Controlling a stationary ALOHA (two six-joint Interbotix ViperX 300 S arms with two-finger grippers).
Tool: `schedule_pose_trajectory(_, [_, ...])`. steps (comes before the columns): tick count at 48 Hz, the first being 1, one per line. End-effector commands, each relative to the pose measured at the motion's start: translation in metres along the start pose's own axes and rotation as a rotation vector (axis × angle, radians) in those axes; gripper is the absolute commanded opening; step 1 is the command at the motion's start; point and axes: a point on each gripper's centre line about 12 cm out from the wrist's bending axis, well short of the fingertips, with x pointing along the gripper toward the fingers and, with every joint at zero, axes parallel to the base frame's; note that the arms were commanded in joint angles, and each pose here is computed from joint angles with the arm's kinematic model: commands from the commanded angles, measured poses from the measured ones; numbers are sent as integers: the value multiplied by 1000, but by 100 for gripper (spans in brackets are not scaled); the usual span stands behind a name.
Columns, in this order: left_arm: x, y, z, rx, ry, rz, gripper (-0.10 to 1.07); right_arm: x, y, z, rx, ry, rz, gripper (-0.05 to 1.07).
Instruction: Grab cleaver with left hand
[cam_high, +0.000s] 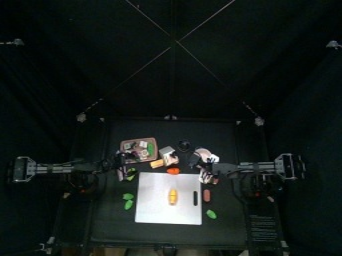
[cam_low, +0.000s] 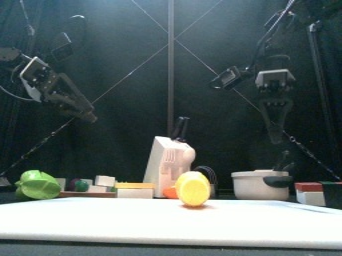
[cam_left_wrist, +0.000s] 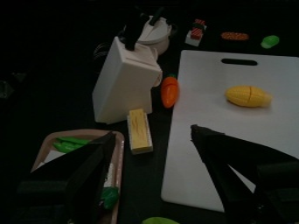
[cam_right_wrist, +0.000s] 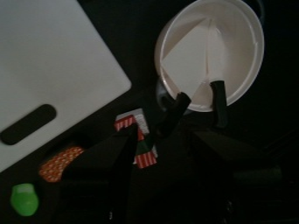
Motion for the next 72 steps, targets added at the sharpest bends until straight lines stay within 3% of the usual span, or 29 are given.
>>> schedule_pose_trajectory(1, [1, 0, 6, -1, -20, 2, 101, -13, -8, 1, 115, -99, 99, 80])
schedule_pose_trajectory(12, [1, 0, 6, 0, -20, 2, 101, -21, -27, -22, 311, -274, 277, 80])
schedule_pose_trajectory(18, [1, 0, 6, -3, -20, 2, 101, -17, -36, -38, 447, -322, 364, 80])
schedule_pose_trajectory(23, [1, 0, 6, 0, -20, 2, 101, -9, -39, -49, 512, -312, 398, 80])
schedule_pose_trajectory(43, [1, 0, 6, 3, -20, 1, 101, 15, -59, -57, 702, -302, 397, 83])
schedule_pose_trajectory(53, [1, 0, 5, 3, -18, 1, 101, 25, -63, -69, 749, -309, 408, 89])
schedule_pose_trajectory(72, [1, 0, 6, 3, -20, 1, 101, 28, -68, -67, 810, -369, 429, 91])
